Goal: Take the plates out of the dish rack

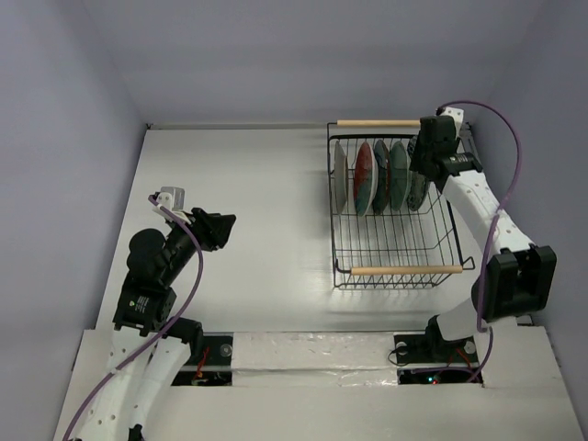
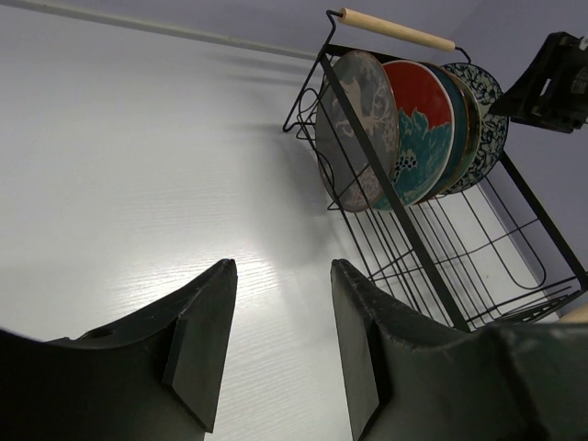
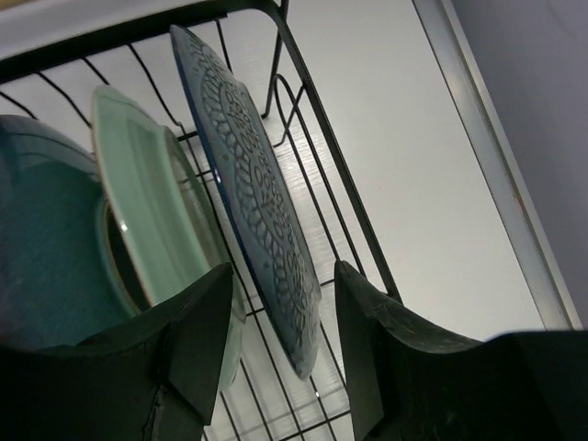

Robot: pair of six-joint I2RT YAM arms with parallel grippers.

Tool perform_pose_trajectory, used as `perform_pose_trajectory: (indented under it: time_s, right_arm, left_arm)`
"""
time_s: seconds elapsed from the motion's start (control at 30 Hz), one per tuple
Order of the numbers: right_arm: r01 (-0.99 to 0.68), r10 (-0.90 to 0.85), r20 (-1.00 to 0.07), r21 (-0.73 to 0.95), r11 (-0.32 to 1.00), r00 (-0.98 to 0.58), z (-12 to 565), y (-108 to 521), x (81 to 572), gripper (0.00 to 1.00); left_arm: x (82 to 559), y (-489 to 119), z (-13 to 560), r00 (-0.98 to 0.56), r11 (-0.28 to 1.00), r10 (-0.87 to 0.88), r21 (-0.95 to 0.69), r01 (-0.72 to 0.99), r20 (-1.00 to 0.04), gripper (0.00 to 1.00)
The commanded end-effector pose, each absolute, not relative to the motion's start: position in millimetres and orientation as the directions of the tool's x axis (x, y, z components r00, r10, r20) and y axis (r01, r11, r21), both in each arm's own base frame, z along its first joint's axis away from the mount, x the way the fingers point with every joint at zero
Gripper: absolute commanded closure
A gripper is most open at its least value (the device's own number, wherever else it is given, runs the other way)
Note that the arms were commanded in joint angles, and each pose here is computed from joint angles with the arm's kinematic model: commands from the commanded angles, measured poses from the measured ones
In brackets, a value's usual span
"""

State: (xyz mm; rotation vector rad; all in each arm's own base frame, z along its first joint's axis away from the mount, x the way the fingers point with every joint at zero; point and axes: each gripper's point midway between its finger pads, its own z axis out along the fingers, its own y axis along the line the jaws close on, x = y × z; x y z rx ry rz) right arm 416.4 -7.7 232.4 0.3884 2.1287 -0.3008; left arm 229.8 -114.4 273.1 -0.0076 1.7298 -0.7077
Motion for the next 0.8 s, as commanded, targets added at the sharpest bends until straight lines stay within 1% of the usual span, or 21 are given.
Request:
perform_pose_trajectory:
  time_s: [0.0, 0.07, 0.17, 0.27, 0.43, 0.53, 0.6, 0.67, 0.77]
  right_arm:
    - [0.421, 0.142, -0.856, -0.095, 0.902, -0.497, 244.4, -17.6, 429.6, 0.47]
    - [0.443, 0.133, -0.861, -0.115, 0.889, -0.491, 244.7, -22.9, 430.8, 0.48]
    - [0.432, 0.119, -0.865, -0.121, 0.894, -0.488, 246.0, -22.3, 434.2, 0.52]
    - [0.418, 0.104, -0.847, -0.147, 0.896, -0.521, 237.3, -21.4, 438.2, 0.53]
    - [0.421, 0.094, -0.839, -0.169, 0.891, -0.536, 228.1, -23.4, 439.0, 0.64]
    - [0.422, 0.084, -0.835, -0.185, 0.887, -0.544, 228.1, -25.4, 439.2, 0.67]
    - [0.418, 0.078, -0.831, -0.194, 0.888, -0.551, 226.4, -25.4, 440.5, 0.67]
    - [0.409, 0.07, -0.823, -0.204, 0.889, -0.564, 224.9, -25.0, 441.5, 0.75]
    - [0.4, 0.052, -0.823, -0.22, 0.89, -0.566, 228.0, -22.5, 441.3, 0.79]
  left_arm:
    - [228.0, -117.9, 290.5, -0.244, 0.8, -0.375, -0.445, 0.403, -0.895, 0.57]
    - [227.7, -118.3, 290.5, -0.244, 0.799, -0.373, -0.443, 0.405, -0.895, 0.57]
    - [227.1, -118.1, 291.9, -0.24, 0.799, -0.374, -0.443, 0.407, -0.896, 0.57]
    - [226.4, -117.9, 292.2, -0.237, 0.799, -0.374, -0.442, 0.409, -0.896, 0.57]
    - [225.4, -116.9, 294.3, -0.228, 0.8, -0.376, -0.439, 0.409, -0.898, 0.57]
    - [225.0, -116.8, 294.3, -0.229, 0.8, -0.377, -0.44, 0.408, -0.897, 0.57]
    - [224.5, -116.7, 295.0, -0.226, 0.799, -0.378, -0.439, 0.41, -0.898, 0.57]
    - [224.1, -116.6, 296.0, -0.224, 0.799, -0.378, -0.439, 0.411, -0.898, 0.57]
    - [224.2, -116.6, 295.3, -0.225, 0.799, -0.378, -0.439, 0.41, -0.898, 0.57]
